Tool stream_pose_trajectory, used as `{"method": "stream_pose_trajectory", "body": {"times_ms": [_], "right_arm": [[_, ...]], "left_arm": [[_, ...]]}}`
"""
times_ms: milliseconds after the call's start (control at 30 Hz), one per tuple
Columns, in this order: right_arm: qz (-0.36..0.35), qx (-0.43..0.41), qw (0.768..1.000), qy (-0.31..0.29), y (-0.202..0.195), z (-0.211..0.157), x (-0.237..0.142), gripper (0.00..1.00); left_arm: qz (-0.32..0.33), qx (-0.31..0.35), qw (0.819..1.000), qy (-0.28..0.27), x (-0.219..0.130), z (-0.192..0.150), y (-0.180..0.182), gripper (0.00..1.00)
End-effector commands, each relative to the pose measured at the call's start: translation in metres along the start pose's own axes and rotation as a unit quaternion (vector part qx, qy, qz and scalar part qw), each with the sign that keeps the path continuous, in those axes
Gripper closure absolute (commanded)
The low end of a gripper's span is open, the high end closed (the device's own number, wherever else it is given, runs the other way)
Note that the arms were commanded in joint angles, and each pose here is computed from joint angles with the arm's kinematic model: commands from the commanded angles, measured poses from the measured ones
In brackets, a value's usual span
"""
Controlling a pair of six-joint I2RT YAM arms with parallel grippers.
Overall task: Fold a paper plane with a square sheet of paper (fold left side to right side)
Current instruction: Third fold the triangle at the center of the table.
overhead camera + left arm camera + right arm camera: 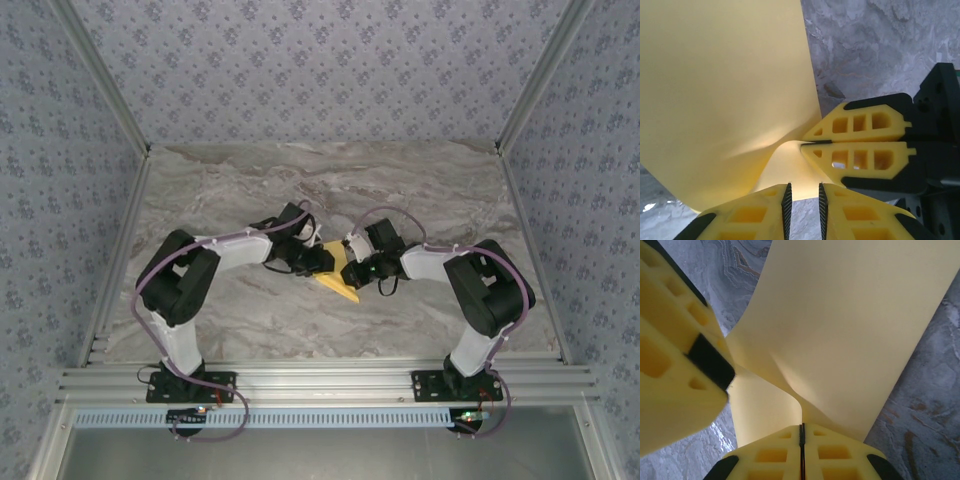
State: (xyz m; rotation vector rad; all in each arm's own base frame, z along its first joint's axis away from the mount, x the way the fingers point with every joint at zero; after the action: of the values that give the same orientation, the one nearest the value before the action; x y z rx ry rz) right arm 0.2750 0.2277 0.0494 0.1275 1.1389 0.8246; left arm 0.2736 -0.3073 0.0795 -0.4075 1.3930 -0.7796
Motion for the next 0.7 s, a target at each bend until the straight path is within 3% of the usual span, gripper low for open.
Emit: {"method": "stream_pose_trajectory", "body": {"times_ms": [0,667], "right_arm": [[-0.03,0.013,0.998,0.046,-0.012,-0.021,0.009,0.91],[-0.022,0.014,0.999,0.027,-0.005,-0.006,0.001,0.86]], "left_arm": [[0.001,-0.007,1.0,0.004,0.01,-0.005,0.006,0.77],[0.048,-0.03,0.998,0.027,0.027,-0.021,0.039,0.77]]}}
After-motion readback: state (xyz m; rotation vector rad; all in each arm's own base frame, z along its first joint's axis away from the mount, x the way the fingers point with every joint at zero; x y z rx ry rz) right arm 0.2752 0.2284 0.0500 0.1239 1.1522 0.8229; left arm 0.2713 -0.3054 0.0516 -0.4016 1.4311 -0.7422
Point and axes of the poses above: each hand's point on the last joint's axis, 136 mm out from that joint toward the fingers, its own x axis out along the fingers, its own y axis along the line the jaws close on, z = x × y, the point moved 4 cm from there along -x, back along the fingers, and after that the axes turned 6 degrees about x, right-handed, at the moved point
